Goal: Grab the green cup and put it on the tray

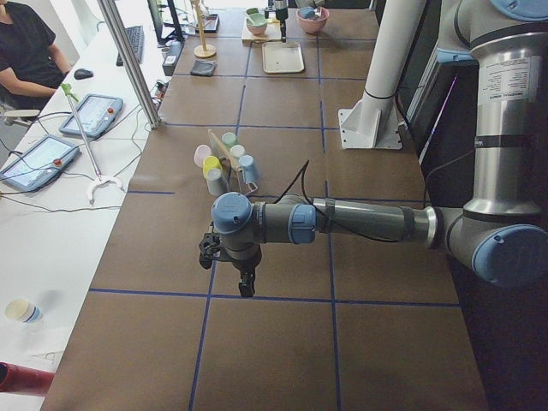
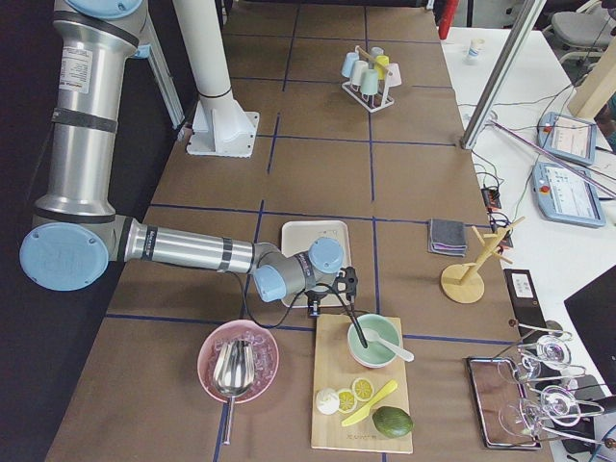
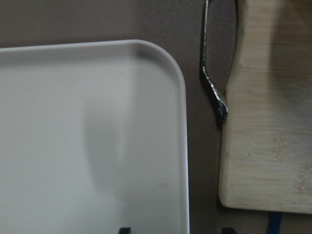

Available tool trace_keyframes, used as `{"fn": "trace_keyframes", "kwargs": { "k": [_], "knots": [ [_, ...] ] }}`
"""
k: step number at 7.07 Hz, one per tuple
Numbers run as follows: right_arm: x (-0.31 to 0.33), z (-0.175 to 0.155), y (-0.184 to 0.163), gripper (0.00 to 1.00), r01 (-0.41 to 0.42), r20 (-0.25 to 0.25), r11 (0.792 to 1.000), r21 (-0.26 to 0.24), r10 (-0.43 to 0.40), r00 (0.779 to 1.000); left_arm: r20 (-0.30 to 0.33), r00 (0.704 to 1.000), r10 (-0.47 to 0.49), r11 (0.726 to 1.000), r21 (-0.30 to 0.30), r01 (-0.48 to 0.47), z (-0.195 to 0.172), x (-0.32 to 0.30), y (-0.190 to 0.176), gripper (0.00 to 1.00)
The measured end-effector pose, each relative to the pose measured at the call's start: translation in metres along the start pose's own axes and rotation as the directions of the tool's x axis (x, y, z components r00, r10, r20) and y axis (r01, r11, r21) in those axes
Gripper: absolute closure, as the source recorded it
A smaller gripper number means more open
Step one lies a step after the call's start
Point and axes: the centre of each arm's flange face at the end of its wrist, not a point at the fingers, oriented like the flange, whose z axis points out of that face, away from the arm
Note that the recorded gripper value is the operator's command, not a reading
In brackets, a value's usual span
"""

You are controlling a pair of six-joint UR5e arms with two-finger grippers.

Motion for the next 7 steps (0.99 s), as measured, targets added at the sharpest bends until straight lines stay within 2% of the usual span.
{"fn": "trace_keyframes", "kwargs": {
  "k": [3,4,7],
  "knots": [
    [0.003,0.008,0.0,0.55,-0.002,-0.006,1.0,-0.015,0.002,1.0,0.0,1.0,0.004,1.0,0.005,-0.004,-0.002,0.002,0.0,0.0],
    [0.004,0.009,0.0,0.59,-0.003,-0.008,1.0,-0.017,0.003,1.0,0.0,1.0,0.004,1.0,0.004,-0.004,-0.002,0.002,0.0,0.0],
    [0.008,0.014,0.0,0.61,-0.01,-0.01,1.0,-0.025,0.01,1.0,0.001,1.0,0.002,1.0,0.004,-0.002,-0.002,0.001,0.001,0.0]
  ]
}}
